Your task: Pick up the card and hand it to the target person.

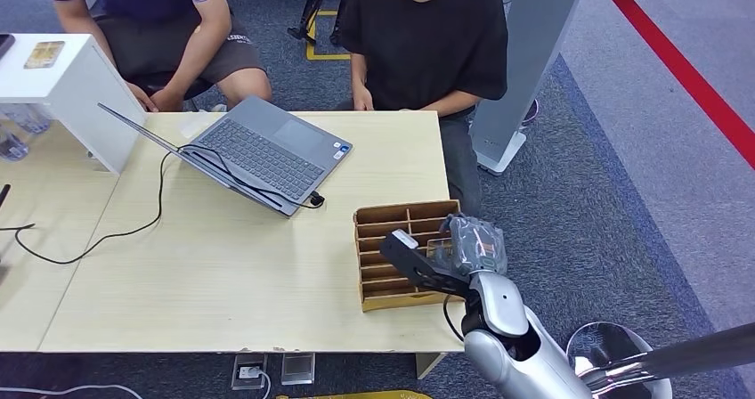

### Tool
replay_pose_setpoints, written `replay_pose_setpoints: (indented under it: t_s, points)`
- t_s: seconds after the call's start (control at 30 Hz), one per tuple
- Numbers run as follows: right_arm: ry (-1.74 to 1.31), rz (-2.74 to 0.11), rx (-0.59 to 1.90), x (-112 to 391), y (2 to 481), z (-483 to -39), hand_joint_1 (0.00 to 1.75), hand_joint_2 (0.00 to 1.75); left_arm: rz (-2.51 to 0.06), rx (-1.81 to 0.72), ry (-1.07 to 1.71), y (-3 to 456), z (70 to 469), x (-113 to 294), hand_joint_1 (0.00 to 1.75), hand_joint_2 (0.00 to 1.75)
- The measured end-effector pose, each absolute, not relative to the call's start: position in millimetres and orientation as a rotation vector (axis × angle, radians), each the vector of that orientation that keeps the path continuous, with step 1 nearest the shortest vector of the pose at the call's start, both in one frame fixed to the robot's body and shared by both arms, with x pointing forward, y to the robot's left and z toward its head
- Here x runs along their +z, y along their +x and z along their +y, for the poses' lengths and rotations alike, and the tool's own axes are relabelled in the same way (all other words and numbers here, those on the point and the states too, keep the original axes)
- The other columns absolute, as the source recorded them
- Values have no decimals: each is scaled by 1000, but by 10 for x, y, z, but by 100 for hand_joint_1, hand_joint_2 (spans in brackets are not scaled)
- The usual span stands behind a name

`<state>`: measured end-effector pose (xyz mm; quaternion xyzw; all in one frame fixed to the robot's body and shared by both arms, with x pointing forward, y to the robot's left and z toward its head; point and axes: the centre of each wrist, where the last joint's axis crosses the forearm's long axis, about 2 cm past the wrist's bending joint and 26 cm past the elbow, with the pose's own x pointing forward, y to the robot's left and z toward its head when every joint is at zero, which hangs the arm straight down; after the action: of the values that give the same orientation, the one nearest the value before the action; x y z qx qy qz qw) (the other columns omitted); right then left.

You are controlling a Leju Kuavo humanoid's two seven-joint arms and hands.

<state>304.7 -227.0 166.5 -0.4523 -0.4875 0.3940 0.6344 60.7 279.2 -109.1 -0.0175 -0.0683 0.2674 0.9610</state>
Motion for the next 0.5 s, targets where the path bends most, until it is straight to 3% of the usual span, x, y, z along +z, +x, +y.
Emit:
replay_pose_setpoints:
  t_s: [0.5]
  points:
    - [-1024, -1100, 913, 1634, 3023, -2269, 102, 175, -135, 556, -31, 606, 2796, -1091, 0, 0]
